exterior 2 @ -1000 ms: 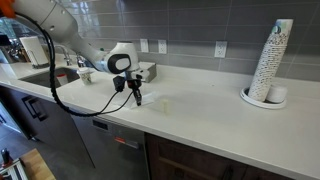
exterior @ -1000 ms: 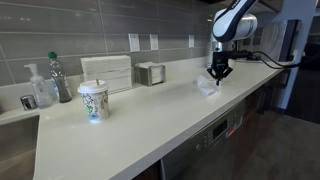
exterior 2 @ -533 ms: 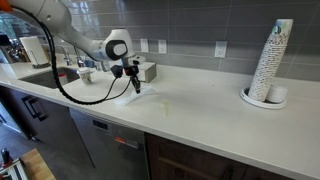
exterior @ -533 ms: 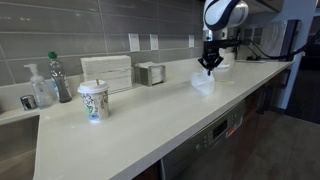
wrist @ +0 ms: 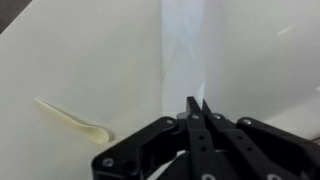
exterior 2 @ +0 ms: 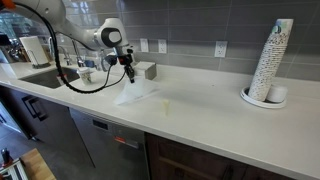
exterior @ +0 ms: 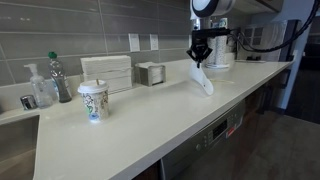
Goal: Fold the paper towel on the counter top from left top paper towel corner onto the right bottom corner of the paper towel, pick up the folded paper towel and move it to the left
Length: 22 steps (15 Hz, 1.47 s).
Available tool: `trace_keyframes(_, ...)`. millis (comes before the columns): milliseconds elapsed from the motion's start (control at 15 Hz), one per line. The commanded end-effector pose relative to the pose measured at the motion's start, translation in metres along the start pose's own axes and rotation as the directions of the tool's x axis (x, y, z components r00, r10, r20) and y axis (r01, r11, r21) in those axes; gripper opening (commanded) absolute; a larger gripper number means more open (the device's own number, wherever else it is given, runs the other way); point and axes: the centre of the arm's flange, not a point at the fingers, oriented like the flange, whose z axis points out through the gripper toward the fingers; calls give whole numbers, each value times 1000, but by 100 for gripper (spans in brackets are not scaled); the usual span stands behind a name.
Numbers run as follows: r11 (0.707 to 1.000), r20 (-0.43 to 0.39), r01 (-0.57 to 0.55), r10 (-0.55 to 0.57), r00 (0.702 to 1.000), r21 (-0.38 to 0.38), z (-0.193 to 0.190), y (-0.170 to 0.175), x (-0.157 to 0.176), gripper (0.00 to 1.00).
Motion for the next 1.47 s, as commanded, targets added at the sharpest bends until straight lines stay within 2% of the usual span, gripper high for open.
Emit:
trace_keyframes(0, 999, 51, 0, 2, 999, -42, -6, -27, 4, 0)
trace_keyframes(267, 999, 101, 11, -6, 995, -48, -14, -50, -1, 0)
trace_keyframes(533, 998, 117, 41, -35, 992, -48, -23, -81, -5, 0)
trace_keyframes(867, 988, 114, 152, -148, 982, -33, -33, -139, -20, 0)
trace_keyframes(1133, 963, 97, 267, -263, 960, -31, -38, -188, -39, 0)
trace_keyframes(1400, 923, 75, 379, -374, 924, -66, -40, -232, -56, 0)
